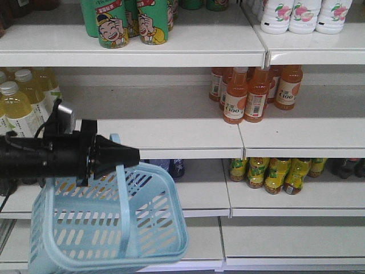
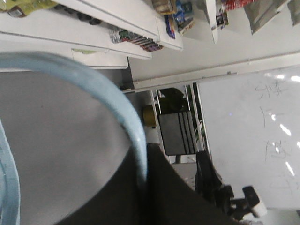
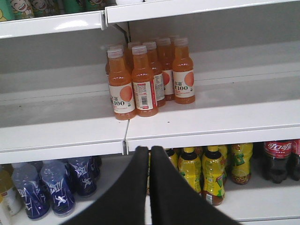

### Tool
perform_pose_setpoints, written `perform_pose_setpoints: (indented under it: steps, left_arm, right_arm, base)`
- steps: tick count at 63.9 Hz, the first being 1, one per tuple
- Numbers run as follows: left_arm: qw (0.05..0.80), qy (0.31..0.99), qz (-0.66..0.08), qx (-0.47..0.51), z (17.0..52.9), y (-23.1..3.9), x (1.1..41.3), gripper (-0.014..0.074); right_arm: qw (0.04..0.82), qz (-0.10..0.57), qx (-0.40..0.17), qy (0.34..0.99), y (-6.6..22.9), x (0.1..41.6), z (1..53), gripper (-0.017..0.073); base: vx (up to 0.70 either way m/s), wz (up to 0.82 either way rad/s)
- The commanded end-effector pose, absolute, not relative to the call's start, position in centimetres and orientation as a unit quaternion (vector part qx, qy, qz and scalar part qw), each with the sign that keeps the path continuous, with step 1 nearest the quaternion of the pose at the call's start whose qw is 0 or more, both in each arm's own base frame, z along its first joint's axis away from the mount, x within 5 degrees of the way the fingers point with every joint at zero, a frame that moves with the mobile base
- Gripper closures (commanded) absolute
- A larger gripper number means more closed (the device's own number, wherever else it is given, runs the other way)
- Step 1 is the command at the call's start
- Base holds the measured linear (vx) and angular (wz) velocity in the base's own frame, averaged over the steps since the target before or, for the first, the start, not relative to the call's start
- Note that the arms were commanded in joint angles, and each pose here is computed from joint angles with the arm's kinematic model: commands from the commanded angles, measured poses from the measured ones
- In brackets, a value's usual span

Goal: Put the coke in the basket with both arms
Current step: 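Lift the basket off the shelf and lower it near the robot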

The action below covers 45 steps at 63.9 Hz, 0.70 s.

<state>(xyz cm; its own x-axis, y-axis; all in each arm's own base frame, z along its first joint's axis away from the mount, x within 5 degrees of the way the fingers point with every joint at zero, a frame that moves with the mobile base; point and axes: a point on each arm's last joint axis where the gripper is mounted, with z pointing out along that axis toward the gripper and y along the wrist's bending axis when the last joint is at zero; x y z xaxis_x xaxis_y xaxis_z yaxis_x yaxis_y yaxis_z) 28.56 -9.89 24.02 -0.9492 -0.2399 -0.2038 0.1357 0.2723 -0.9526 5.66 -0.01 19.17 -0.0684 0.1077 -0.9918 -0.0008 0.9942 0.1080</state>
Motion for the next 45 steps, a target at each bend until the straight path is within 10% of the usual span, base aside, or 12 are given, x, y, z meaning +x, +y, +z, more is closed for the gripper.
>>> perform_pose_setpoints:
  steps: [1, 45]
  left_arm:
    - [0.192, 0.738, -0.647, 0.012, 26.2, -10.5, 25.9, 0.0601]
    - [0.117, 0.754, -0.645, -0.036, 20.9, -11.3, 19.4, 0.0601]
  right_arm:
    - [0.711, 0.039, 0.029, 0.702, 0.1, 5.6, 19.6, 0.0564]
    - [0.711, 0.039, 0.029, 0.702, 0.1, 5.6, 19.6, 0.0564]
  base:
    - [0.00, 0.00]
    - [0.00, 0.00]
